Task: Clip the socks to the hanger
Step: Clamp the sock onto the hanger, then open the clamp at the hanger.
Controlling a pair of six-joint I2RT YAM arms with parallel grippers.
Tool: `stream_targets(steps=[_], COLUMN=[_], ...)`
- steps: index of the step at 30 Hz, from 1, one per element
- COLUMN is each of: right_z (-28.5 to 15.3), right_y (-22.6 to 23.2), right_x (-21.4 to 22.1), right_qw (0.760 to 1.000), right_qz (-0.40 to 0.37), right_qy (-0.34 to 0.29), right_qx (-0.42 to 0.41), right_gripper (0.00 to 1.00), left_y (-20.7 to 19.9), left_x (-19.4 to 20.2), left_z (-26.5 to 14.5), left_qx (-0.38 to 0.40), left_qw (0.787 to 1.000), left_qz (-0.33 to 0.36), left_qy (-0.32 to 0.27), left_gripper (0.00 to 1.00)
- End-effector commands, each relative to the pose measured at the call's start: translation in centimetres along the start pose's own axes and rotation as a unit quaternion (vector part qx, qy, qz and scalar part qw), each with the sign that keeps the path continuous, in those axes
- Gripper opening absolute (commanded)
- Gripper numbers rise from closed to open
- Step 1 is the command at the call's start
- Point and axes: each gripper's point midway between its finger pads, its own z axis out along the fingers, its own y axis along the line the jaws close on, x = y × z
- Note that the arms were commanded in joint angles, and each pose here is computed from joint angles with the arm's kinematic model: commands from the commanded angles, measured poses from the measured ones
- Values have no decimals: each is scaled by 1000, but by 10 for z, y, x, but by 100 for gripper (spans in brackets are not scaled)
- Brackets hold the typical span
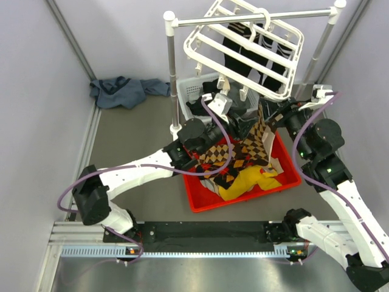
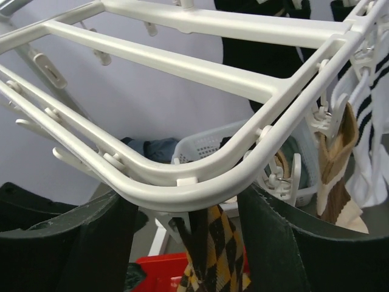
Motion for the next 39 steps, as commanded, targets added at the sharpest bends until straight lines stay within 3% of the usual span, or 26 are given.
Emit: stream_targets(steps=[1,8,18,24,34,39], right_z=[0,-2,-6,-10,-18,-24], right_y=[-13,-22,-23,-21,-18,-16], right_x=[-22,-31,-32,-35,-42,-47], right_qw=[998,994,994,994,994,994], right_qz=[-47,-77,-76,-71,-66,-65], right_qy=[-34,-46,-50,-57,-67,-72], right_qx=[37,63,63,57,51,47], right_gripper=[64,65,66,67,67,67], left_y=[12,24,15,4,25,31], left_x=[-38,-47,-59,-61,-60,-67], left_z=[-20,-19,13,26,33,31], left_qx=[-22,-33,-16,-41,-174,-202], left_qw=[999,995,991,981,954,950], left_qz=[40,88,100,163,220,209], left_qy=[-27,-34,-87,-95,-105,-116], left_gripper=[63,76,77,76,67,47])
